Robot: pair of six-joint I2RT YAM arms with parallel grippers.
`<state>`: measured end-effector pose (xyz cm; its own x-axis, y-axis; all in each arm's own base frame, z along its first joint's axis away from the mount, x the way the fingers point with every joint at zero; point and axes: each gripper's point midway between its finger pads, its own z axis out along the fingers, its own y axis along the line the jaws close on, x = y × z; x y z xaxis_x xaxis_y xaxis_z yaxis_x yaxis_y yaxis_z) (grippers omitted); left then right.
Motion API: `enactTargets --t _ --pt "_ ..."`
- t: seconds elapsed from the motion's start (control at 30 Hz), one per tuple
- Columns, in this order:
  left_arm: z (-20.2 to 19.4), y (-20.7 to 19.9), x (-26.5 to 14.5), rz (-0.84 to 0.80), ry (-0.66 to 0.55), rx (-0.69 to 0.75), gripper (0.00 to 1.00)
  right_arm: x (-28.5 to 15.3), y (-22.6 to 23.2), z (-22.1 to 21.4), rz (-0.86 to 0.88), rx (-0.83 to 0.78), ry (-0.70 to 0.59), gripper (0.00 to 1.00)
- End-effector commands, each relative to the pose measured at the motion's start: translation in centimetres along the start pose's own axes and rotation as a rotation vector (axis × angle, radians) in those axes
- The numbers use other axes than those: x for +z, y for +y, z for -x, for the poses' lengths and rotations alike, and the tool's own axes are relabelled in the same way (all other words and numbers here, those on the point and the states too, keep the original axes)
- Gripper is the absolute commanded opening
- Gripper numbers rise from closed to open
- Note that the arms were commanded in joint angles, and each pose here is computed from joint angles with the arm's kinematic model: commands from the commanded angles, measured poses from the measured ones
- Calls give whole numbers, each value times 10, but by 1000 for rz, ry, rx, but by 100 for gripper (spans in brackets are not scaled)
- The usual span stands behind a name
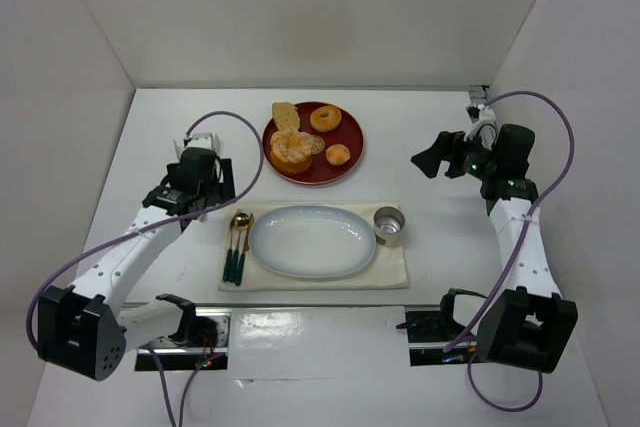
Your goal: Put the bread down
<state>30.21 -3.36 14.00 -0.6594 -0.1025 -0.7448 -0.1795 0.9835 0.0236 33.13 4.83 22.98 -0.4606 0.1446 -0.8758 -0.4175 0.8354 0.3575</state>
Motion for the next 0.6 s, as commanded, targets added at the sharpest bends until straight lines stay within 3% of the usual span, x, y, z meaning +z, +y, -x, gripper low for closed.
enactTargets --t 0.0,0.2,0.3,0.57 --pt "7 2 3 28 -16 -14 100 -7 8 24 10 -24 -45 100" --pt "0 19 22 142 32 -26 100 -4 16 11 86 -43 -10 100" --pt "4 30 36 172 73 -99 100 -5 28 4 187 -119 23 100" --pt "7 46 70 126 118 -165 99 -10 37 4 223 -170 1 100"
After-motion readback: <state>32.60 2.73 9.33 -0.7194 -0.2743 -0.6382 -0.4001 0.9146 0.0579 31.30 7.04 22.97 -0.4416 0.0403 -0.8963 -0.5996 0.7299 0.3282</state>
